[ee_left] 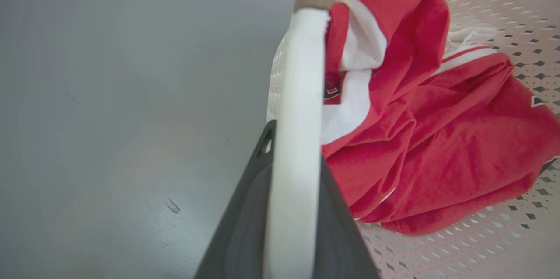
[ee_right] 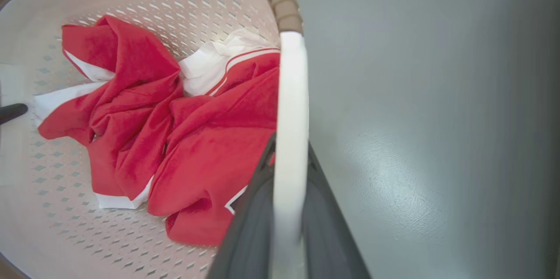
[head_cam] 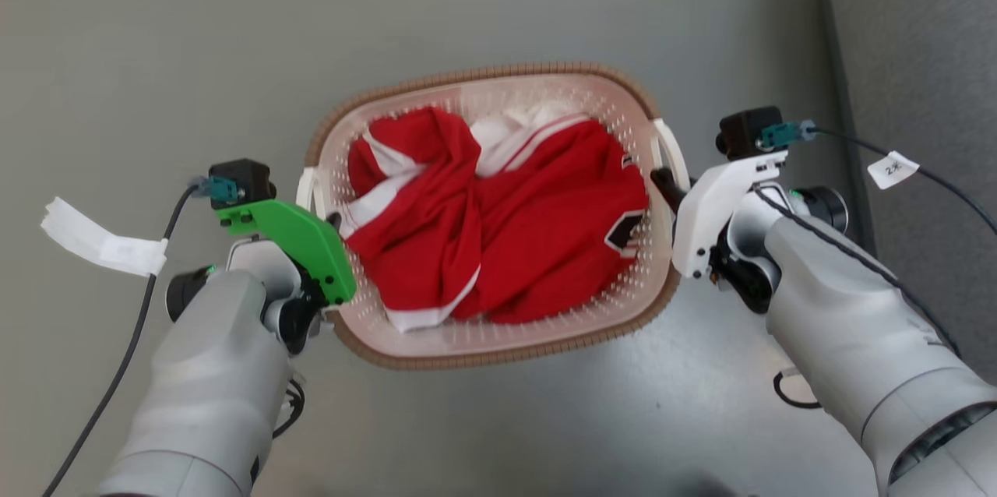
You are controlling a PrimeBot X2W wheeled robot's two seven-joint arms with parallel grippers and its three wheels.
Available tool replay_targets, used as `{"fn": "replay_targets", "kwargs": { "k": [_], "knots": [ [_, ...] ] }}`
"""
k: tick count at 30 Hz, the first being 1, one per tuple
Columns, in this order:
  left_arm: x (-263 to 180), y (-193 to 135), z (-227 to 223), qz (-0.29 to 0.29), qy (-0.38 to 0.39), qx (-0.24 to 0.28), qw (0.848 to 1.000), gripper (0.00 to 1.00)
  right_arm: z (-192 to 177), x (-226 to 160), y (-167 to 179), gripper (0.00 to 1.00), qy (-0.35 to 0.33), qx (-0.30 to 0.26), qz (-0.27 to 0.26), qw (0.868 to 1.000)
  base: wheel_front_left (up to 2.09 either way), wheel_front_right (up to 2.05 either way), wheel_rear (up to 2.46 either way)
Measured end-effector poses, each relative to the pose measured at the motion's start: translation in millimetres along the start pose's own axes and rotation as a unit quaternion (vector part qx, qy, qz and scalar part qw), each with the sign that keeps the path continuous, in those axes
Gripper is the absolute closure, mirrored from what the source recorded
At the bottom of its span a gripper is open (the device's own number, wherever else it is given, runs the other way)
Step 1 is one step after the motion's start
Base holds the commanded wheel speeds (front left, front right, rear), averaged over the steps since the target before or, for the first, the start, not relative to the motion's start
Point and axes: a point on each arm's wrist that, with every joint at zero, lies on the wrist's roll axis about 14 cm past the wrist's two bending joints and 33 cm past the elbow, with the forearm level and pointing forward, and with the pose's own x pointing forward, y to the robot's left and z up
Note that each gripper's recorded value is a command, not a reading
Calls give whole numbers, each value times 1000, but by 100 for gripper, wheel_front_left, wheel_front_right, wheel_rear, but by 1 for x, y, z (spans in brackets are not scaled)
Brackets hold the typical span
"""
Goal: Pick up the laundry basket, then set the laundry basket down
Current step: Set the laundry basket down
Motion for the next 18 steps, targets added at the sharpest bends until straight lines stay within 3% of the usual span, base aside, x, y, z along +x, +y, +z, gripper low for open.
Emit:
{"fn": "replay_targets", "kwargs": {
  "k": [18],
  "knots": [
    [54, 27, -18, 9, -14, 19, 1000, 100, -30, 54, -20, 100, 9, 7, 1, 1000, 0, 0, 0]
  ]
}}
